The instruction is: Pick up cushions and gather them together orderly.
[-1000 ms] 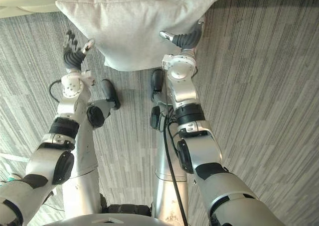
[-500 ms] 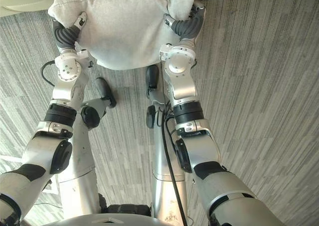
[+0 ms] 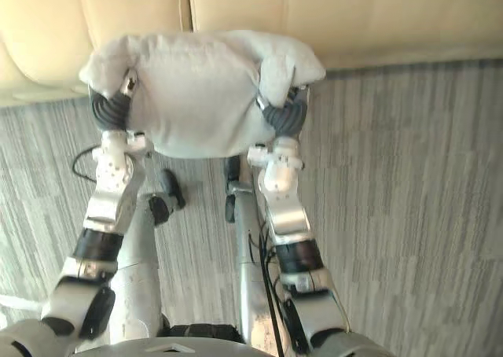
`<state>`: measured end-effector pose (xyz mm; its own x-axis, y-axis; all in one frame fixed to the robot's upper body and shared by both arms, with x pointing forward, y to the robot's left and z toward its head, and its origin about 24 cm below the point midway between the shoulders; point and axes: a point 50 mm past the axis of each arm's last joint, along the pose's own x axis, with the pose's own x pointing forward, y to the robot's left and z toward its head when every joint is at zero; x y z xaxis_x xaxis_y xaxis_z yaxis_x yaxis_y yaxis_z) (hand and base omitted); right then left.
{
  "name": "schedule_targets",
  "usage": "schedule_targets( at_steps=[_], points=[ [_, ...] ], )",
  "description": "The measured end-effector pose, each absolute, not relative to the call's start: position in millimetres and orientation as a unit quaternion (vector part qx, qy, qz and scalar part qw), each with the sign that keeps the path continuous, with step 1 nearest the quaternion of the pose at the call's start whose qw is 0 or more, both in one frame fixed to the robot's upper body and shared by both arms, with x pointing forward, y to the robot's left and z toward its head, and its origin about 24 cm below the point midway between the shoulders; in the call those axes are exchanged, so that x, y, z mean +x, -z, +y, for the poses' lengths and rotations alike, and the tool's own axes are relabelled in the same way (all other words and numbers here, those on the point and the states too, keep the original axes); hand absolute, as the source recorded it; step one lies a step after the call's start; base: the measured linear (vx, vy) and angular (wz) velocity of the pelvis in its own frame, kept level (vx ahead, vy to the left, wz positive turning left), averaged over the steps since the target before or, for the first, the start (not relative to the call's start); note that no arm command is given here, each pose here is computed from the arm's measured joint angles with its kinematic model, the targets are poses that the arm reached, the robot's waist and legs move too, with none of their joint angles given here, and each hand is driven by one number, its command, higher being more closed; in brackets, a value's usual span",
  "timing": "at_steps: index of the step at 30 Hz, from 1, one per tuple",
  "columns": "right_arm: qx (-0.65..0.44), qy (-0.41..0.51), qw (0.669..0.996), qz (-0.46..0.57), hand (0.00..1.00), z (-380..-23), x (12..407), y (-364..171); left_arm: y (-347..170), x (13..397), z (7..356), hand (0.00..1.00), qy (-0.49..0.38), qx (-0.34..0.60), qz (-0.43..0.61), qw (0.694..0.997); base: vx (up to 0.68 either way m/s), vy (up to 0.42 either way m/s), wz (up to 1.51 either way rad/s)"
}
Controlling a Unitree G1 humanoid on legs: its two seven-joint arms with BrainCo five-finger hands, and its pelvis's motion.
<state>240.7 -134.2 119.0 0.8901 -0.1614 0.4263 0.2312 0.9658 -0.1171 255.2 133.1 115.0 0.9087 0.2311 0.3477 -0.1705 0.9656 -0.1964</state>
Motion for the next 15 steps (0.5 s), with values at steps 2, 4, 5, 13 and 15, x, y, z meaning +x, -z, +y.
schedule_targets(
  at_steps=[2,4,5,13,15],
  points=[
    [-0.079,0.081,0.974,-0.194,1.00,-132.8,230.3,-109.7,-108.6,243.6,137.6,1.00,-0.102,-0.078,-0.181,0.975,0.13,0.014,-0.10],
    [-0.078,0.070,0.979,-0.176,1.00,-134.0,221.3,-102.5,-102.3,233.8,139.6,1.00,-0.100,-0.074,-0.170,0.978,0.15,0.034,-0.10],
    [-0.075,0.064,0.981,-0.164,1.00,-135.9,213.3,-96.9,-98.4,225.7,139.9,1.00,-0.093,-0.072,-0.163,0.980,0.20,0.046,-0.05],
    [-0.077,0.063,0.984,-0.146,1.00,-142.0,202.0,-89.3,-78.6,210.3,138.7,1.00,-0.078,-0.067,-0.123,0.987,0.18,-0.007,0.03],
    [-0.079,0.069,0.984,-0.141,1.00,-145.0,200.7,-87.6,-70.2,210.3,135.6,1.00,-0.073,-0.076,-0.103,0.989,0.18,-0.036,0.08]
  ],
)
